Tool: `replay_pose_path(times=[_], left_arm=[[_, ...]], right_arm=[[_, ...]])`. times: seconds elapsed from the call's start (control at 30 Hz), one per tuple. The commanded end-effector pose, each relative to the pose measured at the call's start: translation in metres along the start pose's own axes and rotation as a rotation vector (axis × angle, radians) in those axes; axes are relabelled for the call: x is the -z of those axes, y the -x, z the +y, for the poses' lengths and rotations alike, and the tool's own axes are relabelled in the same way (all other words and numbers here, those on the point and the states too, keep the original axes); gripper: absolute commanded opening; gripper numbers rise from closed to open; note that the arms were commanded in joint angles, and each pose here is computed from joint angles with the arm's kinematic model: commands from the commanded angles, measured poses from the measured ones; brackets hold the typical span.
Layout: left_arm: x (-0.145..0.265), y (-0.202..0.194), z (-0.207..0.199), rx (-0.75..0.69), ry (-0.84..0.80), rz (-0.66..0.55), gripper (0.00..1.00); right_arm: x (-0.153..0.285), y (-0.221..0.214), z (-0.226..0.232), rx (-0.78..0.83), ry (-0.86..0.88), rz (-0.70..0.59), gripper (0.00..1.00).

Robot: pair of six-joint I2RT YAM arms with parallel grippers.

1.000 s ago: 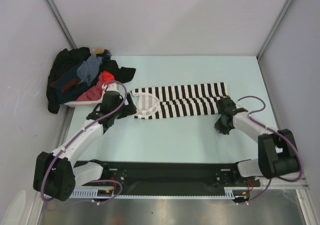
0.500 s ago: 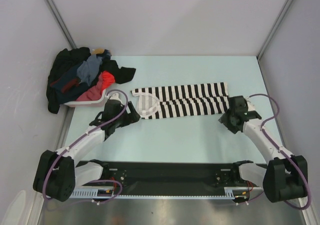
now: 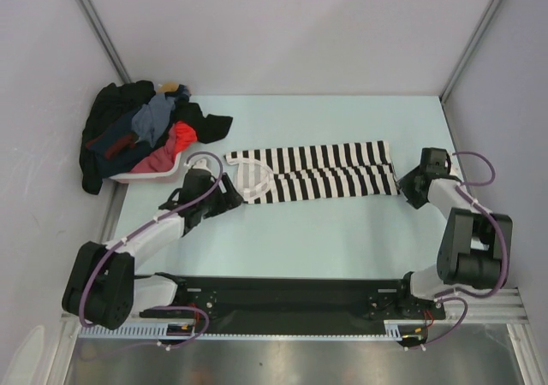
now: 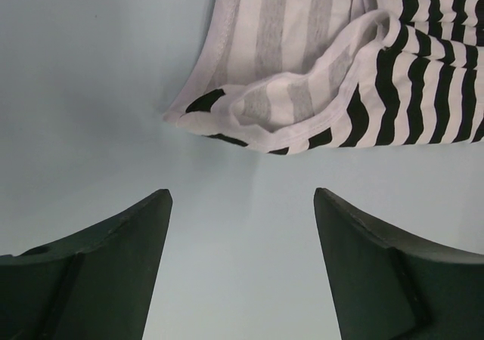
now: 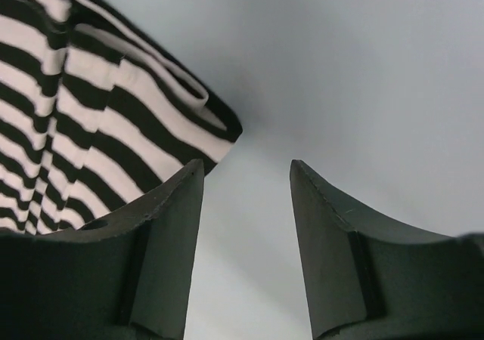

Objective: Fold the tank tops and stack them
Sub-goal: Fold the tank top

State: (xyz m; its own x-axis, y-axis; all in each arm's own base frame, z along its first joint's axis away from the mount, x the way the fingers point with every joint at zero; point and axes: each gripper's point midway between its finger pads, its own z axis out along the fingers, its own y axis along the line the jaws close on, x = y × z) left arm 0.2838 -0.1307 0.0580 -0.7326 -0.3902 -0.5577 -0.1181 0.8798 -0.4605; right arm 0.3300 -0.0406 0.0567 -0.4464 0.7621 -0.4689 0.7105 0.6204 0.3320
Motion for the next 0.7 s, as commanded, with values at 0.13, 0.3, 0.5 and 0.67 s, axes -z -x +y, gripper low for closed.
replay_pose_path(times=[0.13,0.3,0.5,0.67], left_arm=[[-0.013,0.011,-0.013,-0.006,-0.034,-0.012,0.79],[-0.026,0.012,-0.006,-0.002,-0.004,0.007,0.51],[-0.033,0.028,0.012,0.007,0.055,-0.044,0.26],[-0.036,0.038,0.012,0.02,0.06,-0.052,0.4]], right_arm=[[-0.029,0.012,0.032,-0.013,0.101,0.013,0.57],[-0.039,0.007,0.031,-0.01,0.067,0.022,0.38],[-0.044,-0.005,0.027,0.019,0.02,0.026,0.06],[-0.043,-0.013,0.022,0.027,0.007,0.03,0.05]])
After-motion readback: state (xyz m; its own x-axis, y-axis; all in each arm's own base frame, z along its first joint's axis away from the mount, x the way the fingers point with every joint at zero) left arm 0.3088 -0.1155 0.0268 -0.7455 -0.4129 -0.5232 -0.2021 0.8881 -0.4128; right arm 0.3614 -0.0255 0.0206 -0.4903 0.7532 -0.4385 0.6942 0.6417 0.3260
